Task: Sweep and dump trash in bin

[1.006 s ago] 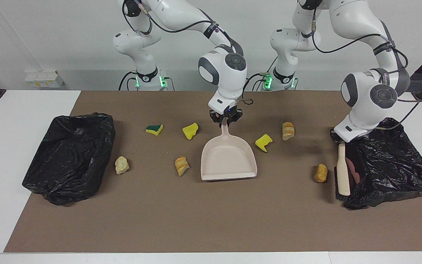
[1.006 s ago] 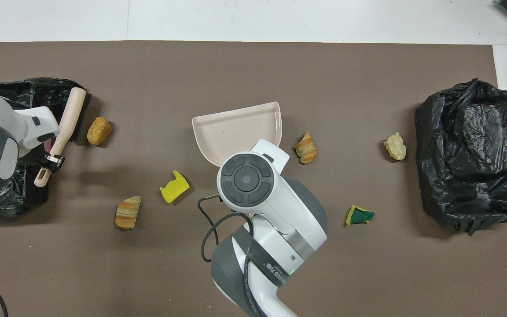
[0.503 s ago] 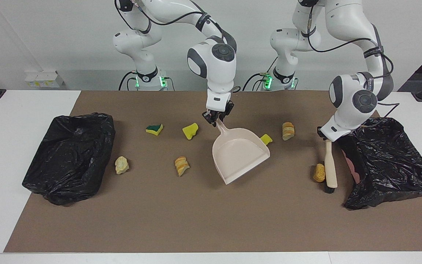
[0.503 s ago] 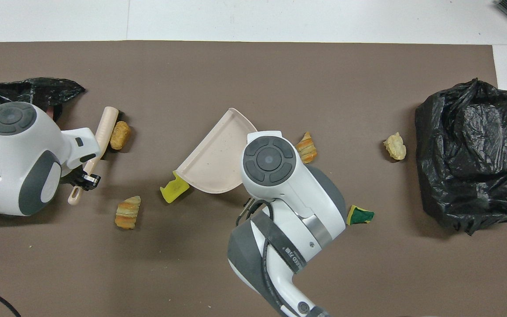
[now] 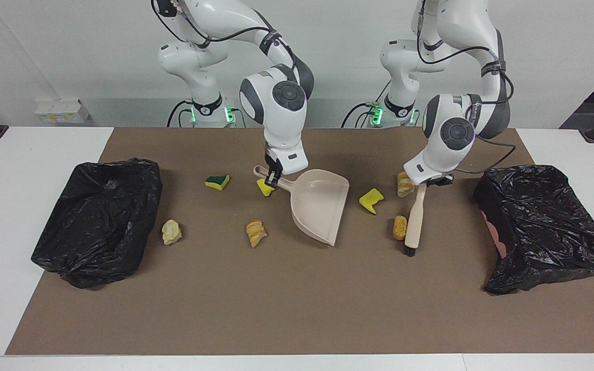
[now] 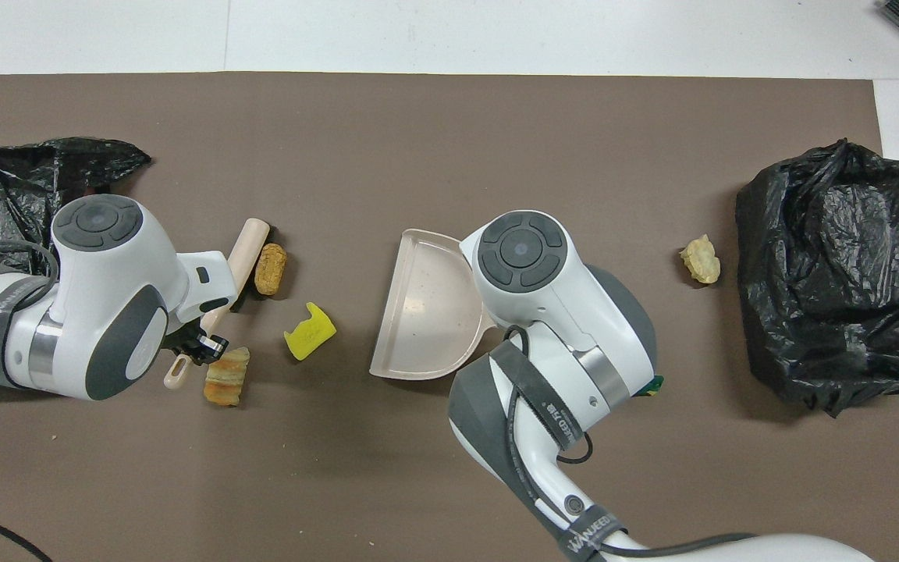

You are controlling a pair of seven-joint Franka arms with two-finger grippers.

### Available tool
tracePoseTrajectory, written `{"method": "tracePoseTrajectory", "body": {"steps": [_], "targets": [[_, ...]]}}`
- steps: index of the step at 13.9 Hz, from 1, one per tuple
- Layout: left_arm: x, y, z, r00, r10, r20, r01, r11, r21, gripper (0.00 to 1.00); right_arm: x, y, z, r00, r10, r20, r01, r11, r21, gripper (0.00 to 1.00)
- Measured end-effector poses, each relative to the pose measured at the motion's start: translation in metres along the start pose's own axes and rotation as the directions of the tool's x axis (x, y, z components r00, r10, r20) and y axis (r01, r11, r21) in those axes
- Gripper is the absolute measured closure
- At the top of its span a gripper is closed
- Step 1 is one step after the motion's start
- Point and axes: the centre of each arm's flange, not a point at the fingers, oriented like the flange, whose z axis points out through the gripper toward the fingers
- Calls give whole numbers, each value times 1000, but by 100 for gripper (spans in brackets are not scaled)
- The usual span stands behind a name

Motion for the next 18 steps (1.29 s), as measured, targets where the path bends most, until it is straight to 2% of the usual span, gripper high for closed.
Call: {"method": "tracePoseTrajectory", "body": {"steps": [2, 4, 7, 10, 15, 18], "targets": [[-7, -3, -12, 1000, -13, 2, 13, 1000, -4, 72, -5, -2, 7, 996, -80, 37, 80, 997, 10, 69], [-14, -6, -19, 995, -99, 3, 99, 995, -5, 72, -14, -2, 15, 983, -169, 70, 169, 986, 9, 69], [-17, -10, -13, 966, -257, -1, 257, 966, -9, 72, -23, 1, 17, 967, -245, 66, 245, 969, 3, 69], [-21, -15, 3, 955, -294, -28, 294, 956, -17, 72, -10, -8, 18, 959, -277, 60, 279, 960, -28, 69], [-32, -7, 21, 954, -300, -10, 300, 954, -27, 72, 1, -16, 28, 965, -257, 56, 260, 965, -37, 69], [-31, 7, 20, 950, -310, -27, 306, 947, -94, 72, 3, -19, 32, 982, -182, 56, 184, 982, -35, 69]]}}
